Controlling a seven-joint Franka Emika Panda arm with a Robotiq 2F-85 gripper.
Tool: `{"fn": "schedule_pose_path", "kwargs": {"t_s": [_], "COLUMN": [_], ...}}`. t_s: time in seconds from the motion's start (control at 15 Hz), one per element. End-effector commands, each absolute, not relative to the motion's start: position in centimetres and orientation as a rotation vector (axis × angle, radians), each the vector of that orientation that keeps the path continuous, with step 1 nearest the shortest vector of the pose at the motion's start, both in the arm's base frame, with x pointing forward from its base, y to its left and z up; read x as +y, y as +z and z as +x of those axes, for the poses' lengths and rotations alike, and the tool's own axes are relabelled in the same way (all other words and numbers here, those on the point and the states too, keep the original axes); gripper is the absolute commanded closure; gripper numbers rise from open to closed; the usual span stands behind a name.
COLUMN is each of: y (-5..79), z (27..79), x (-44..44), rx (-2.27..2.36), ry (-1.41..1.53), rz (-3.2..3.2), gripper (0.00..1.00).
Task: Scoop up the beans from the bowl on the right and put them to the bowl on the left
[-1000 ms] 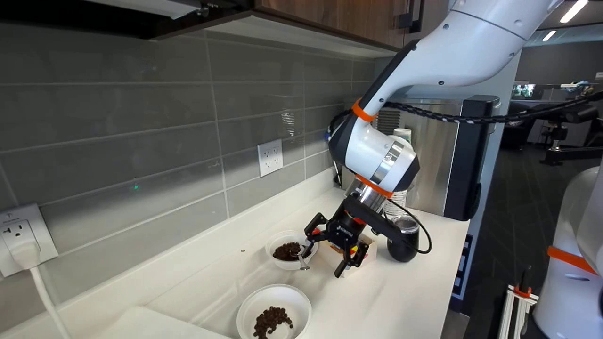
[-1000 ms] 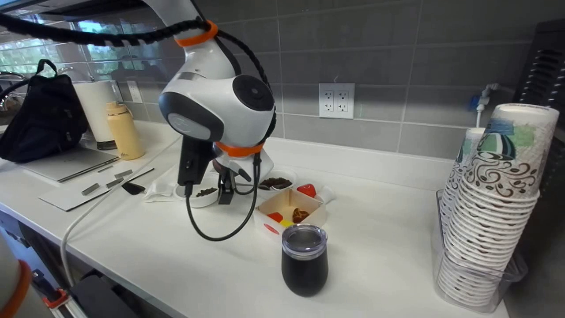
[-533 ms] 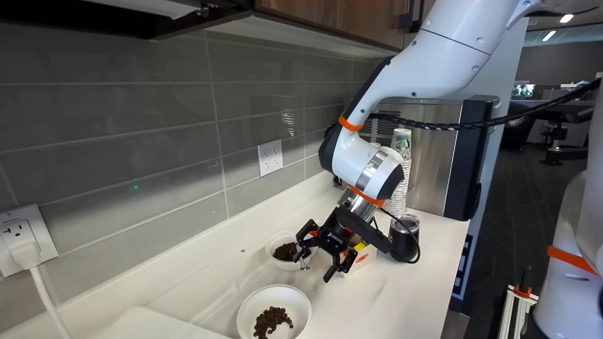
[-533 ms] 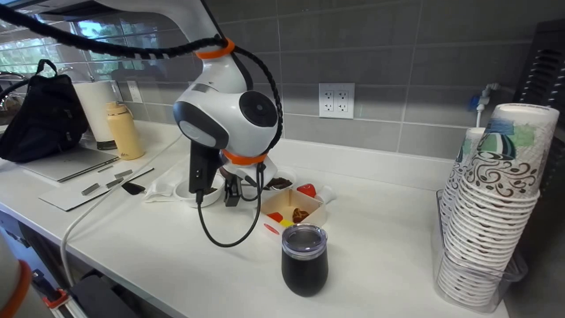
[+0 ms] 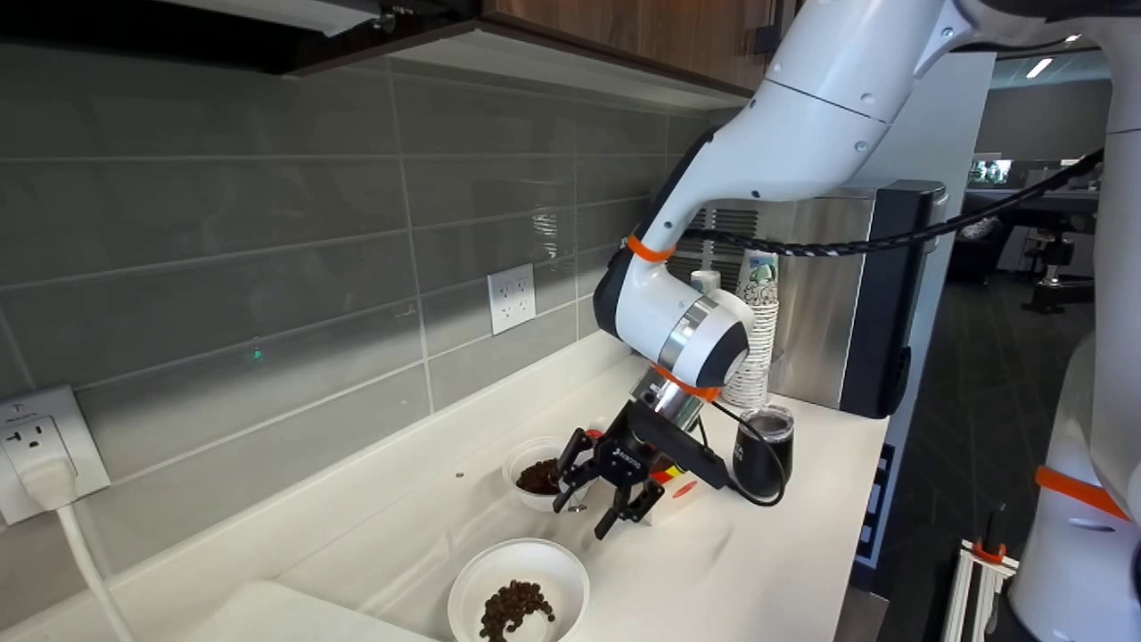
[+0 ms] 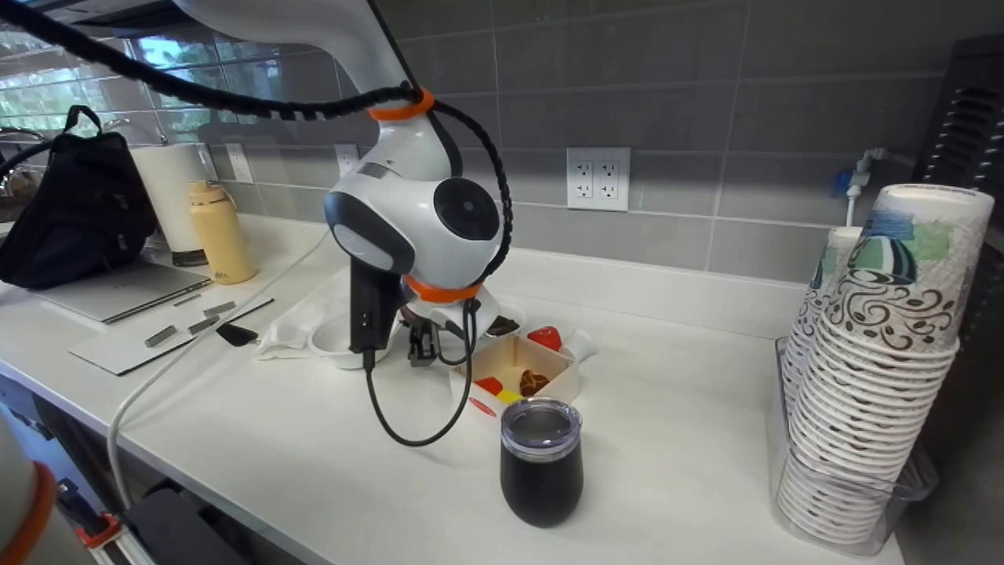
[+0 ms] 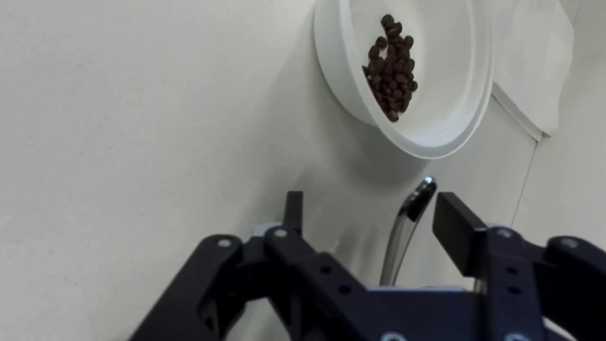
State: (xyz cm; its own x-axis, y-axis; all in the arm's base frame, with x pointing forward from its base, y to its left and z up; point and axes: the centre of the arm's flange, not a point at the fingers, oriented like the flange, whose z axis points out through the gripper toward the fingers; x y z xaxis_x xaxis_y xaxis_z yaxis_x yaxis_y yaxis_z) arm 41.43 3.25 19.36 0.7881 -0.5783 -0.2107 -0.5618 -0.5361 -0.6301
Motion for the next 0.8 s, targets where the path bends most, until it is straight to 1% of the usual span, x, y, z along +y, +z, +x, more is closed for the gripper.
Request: {"fn": "schedule_pose_path", "kwargs": {"t_s": [0.0,0.13,0.33,0.47,0.73], "y": [18.95,19.1,19.25,19.37,19.84], "z": [42.25,42.37,42.44,42.4,42.25], "x": [2.95,2.8,2.69,2.68,2.45], "rx": [0.852,0.855,0.852,0.847,0.846], "ry": [-0.102,-0.116,-0.123,-0.124,-0.12], "rz": [-2.262,-2.26,-2.261,-2.265,-2.267], "gripper": [0.6,0.73,0.98,1.0,0.99]}}
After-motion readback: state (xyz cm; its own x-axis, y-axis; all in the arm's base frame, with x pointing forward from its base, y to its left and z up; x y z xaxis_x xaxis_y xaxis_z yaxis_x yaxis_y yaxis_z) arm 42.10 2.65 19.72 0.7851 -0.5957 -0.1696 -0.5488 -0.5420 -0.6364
